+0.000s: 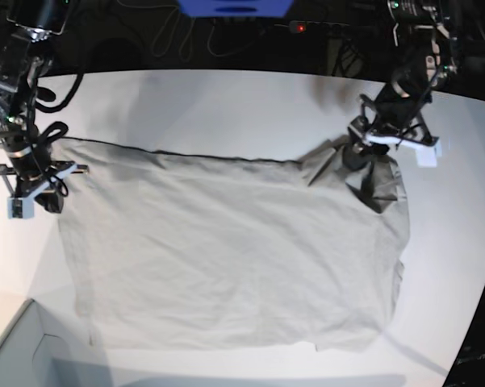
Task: Layout the t-shirt on the table in an organized manner, then fold the t-shirt properly
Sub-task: 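Release the flattened shirt and regrasp its edge with both grippers, then pull the shirt edge with both grippers to reposition it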
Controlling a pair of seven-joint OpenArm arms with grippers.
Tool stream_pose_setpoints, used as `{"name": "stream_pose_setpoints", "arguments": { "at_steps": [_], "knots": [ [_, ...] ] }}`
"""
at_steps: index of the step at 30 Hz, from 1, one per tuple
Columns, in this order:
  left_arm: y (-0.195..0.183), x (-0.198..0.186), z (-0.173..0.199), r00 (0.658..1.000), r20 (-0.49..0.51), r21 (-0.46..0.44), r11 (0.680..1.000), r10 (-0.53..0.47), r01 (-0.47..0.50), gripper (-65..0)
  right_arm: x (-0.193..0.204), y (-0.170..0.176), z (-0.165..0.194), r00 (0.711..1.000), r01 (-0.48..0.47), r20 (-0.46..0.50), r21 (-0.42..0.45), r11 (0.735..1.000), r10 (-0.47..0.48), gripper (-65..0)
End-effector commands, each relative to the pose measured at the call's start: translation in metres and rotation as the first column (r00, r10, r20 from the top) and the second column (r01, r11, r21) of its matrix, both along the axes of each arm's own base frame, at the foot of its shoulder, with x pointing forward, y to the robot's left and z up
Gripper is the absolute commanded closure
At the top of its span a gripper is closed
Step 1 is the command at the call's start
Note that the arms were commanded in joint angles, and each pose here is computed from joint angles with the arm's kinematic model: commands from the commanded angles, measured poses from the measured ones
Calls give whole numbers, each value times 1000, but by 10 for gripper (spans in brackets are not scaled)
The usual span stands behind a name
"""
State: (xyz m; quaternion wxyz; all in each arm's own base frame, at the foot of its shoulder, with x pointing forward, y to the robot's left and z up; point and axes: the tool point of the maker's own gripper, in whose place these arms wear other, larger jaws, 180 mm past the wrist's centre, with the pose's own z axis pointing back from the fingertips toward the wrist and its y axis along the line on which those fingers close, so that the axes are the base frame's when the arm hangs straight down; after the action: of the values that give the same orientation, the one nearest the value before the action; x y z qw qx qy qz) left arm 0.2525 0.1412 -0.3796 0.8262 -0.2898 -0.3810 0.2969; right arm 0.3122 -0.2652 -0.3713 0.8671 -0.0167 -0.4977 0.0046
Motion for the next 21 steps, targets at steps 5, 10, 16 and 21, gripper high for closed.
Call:
{"name": "stream_pose_setpoints", "arguments": {
  "at_steps": [5,10,16,21],
  "knots": [
    [-53,53,31,988,131,-65,993,-85,94,-44,12,16,-3,999,-49,8,14,999,49,0],
    [-66,85,-8,996,54,-103,991,-76,82,-3,20,9,-33,997,-29,-64,55,998,33,0],
    [-39,95,-66,998,-70,-68,998,9,-14,-1,24,-11,-61,989,12,-147,77,997,-1,0],
    [3,99,-81,993,-71,17,995,96,-95,-1,13,-2,-81,980,14,-200,104,994,7,0]
  ]
}}
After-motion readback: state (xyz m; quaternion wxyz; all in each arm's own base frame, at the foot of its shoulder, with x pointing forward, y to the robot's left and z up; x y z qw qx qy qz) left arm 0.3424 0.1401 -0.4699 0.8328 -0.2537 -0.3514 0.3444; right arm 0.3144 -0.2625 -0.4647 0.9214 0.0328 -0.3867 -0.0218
